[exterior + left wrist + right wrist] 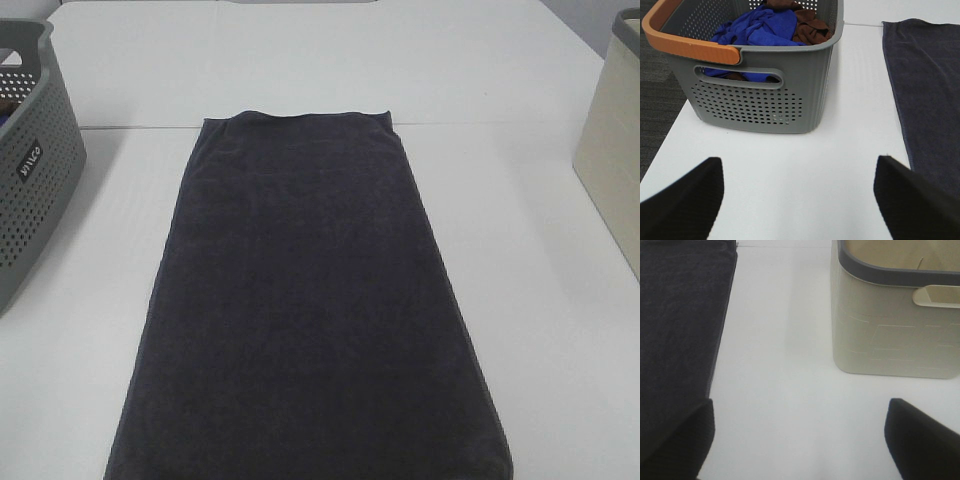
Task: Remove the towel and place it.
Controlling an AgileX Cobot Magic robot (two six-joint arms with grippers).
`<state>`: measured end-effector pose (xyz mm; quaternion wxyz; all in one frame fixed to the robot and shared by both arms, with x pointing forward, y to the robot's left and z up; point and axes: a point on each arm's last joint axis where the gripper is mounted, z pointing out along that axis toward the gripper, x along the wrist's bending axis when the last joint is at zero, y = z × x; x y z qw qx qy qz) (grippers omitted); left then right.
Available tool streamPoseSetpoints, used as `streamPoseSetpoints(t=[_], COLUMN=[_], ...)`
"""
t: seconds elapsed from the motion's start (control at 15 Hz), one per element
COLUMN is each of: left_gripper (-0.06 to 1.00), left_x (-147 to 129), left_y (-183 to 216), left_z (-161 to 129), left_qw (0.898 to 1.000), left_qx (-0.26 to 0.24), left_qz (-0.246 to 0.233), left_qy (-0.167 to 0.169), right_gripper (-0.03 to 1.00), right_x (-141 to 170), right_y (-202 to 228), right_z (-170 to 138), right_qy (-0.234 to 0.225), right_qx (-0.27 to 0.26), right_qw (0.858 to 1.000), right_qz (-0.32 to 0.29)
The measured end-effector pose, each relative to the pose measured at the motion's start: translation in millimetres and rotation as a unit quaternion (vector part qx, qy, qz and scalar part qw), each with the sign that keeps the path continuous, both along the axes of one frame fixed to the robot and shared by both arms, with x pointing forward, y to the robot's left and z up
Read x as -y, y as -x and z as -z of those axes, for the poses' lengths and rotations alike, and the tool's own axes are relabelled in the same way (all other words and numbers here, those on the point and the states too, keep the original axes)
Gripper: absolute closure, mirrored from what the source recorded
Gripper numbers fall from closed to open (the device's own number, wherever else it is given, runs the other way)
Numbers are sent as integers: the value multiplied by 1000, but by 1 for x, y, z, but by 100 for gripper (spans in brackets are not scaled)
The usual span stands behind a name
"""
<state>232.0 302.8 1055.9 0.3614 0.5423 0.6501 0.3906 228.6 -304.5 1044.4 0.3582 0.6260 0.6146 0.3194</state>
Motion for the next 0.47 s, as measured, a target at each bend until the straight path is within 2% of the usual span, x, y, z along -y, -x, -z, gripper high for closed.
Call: streamPoseSetpoints(t=[0.47], left_gripper=[17], left_x=[0], left_y=[0], left_z=[0], left_qw=[1000], left_qx=[0], left_qz=[0], left_qy=[0], right_gripper=[9], right_x=[0], right_y=[0], right_z=[0], right_qy=[0], right_qx=[0], right_qw=[1000], right_qz=[0])
